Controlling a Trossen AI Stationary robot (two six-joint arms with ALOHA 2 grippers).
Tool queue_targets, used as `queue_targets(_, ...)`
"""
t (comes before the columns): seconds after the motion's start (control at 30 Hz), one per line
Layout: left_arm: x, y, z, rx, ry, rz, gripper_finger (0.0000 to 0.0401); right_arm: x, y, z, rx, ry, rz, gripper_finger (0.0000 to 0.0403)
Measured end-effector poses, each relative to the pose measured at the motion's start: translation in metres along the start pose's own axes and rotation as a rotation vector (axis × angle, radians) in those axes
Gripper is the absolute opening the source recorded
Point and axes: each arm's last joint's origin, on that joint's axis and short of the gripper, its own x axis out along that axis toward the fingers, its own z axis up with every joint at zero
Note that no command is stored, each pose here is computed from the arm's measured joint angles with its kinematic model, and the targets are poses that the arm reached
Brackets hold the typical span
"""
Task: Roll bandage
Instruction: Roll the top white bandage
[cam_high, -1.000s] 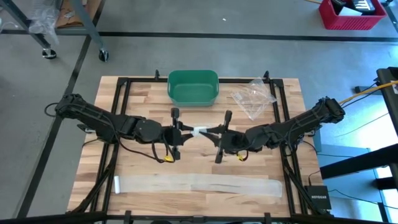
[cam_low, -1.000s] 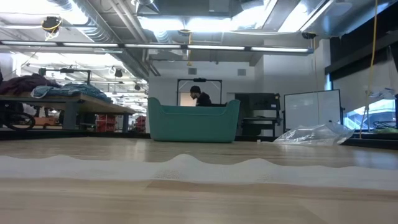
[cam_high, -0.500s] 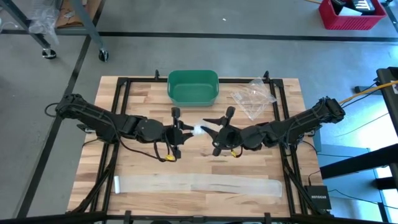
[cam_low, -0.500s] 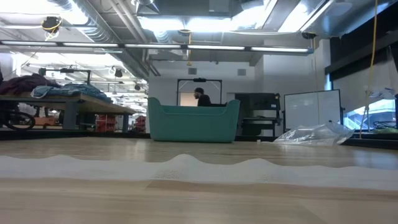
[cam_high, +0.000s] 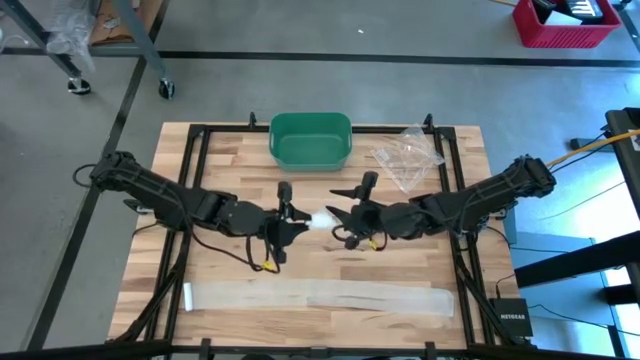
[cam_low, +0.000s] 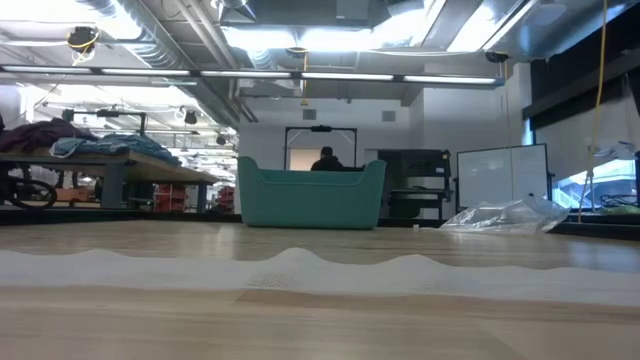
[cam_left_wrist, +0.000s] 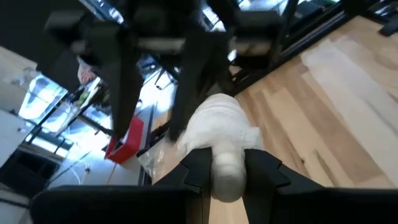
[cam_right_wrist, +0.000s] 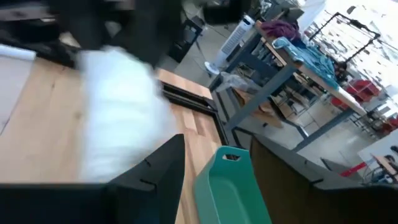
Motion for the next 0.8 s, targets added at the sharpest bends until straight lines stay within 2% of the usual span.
queue_targets(0.23, 0.0, 0.0, 0.0, -0.019, 0.003, 0.005, 0.0054, -0.029, -0.005, 0.01, -0.03, -0.035, -0.018, 0.0185)
queue_targets(0.3, 0.0, 0.0, 0.0, -0.02, 0.003, 0.006, 0.0054, -0.036, -0.002, 0.012, -0.038, -0.051, 0.014, 0.0193)
queue_targets(0.4, 0.0, 0.001, 0.0, -0.041, 0.0, 0.011, 0.0054, -0.042, 0.008, 0.014, -0.044, -0.095, 0.125, 0.022)
queue_targets(0.5, 0.0, 0.001, 0.0, -0.049, -0.002, 0.01, 0.0054, -0.038, 0.02, 0.014, -0.05, -0.107, 0.17, 0.0255)
queue_targets(0.63, 0.0, 0.003, 0.002, -0.069, -0.016, 0.023, 0.0054, -0.023, 0.023, 0.021, -0.086, -0.038, 0.088, 0.029)
queue_targets(0.8, 0.001, 0.004, 0.001, -0.091, -0.016, 0.026, 0.0054, -0.001, 0.027, 0.038, -0.165, 0.078, 0.091, 0.0295)
